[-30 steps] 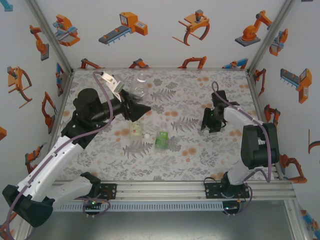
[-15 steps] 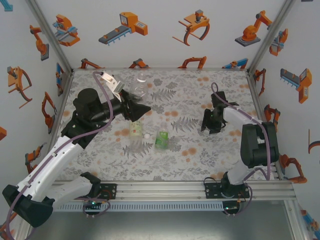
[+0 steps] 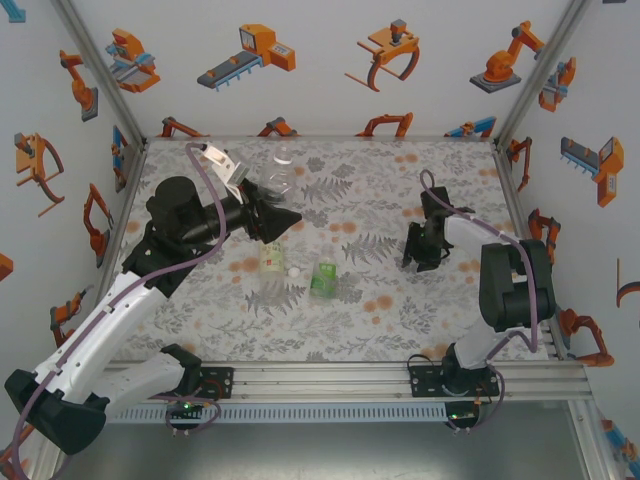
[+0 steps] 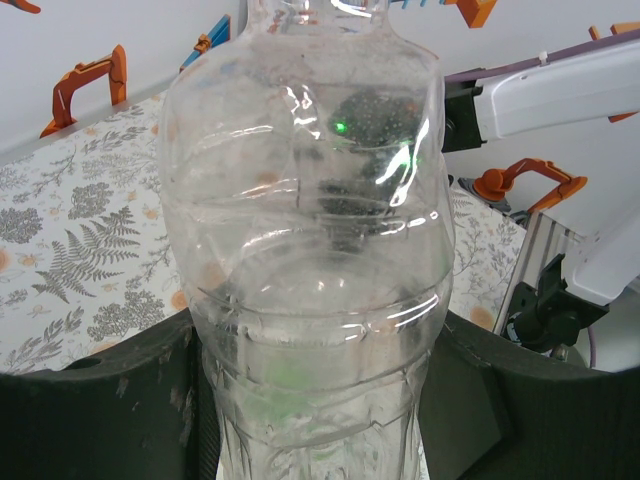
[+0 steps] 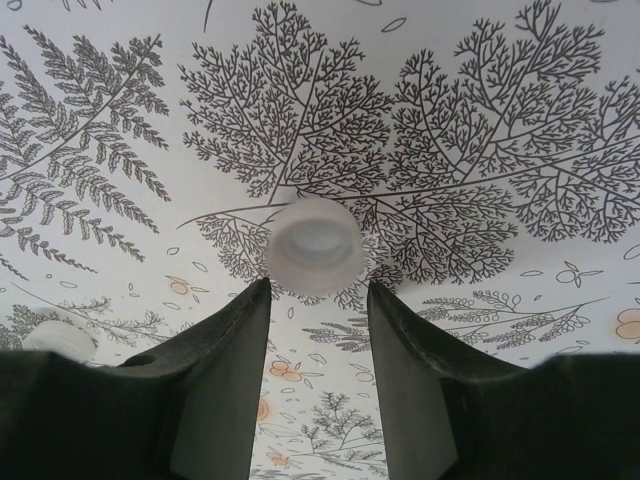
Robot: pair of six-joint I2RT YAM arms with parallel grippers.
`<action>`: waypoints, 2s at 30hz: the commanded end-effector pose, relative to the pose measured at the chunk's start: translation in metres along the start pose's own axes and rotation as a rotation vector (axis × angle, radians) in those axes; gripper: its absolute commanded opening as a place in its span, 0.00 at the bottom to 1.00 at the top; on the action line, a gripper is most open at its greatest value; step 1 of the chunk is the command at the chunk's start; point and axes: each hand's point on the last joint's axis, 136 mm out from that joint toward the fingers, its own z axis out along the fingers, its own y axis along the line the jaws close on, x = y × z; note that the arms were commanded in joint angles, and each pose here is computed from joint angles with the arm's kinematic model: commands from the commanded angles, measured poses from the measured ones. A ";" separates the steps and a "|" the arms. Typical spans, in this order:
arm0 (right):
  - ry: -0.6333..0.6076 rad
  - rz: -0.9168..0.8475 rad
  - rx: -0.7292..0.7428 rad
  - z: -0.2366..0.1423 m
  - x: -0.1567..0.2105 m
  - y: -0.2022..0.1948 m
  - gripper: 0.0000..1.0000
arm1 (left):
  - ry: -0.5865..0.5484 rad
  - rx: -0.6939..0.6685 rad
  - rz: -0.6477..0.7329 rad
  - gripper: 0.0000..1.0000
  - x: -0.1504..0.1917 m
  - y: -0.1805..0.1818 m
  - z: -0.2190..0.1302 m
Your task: Screw on the bottle caps
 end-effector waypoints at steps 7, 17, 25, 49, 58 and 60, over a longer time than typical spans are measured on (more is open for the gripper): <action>-0.023 0.002 0.009 -0.012 -0.005 0.002 0.44 | -0.041 0.002 0.027 0.00 -0.014 -0.002 -0.004; -0.069 -0.027 0.023 -0.027 -0.031 0.009 0.44 | -0.045 0.014 0.027 0.00 -0.017 -0.004 -0.002; -0.058 -0.031 0.040 -0.016 -0.037 0.008 0.45 | -0.042 0.011 0.030 0.00 -0.018 -0.004 -0.003; -0.071 -0.053 0.054 -0.027 -0.043 0.009 0.46 | -0.043 0.003 0.030 0.00 -0.018 -0.004 -0.005; -0.045 -0.049 0.069 -0.019 -0.032 0.003 0.50 | -0.043 0.005 0.027 0.00 -0.017 -0.004 -0.007; -0.042 -0.048 0.067 -0.017 -0.031 0.002 0.50 | -0.045 0.004 0.028 0.00 -0.017 -0.005 -0.007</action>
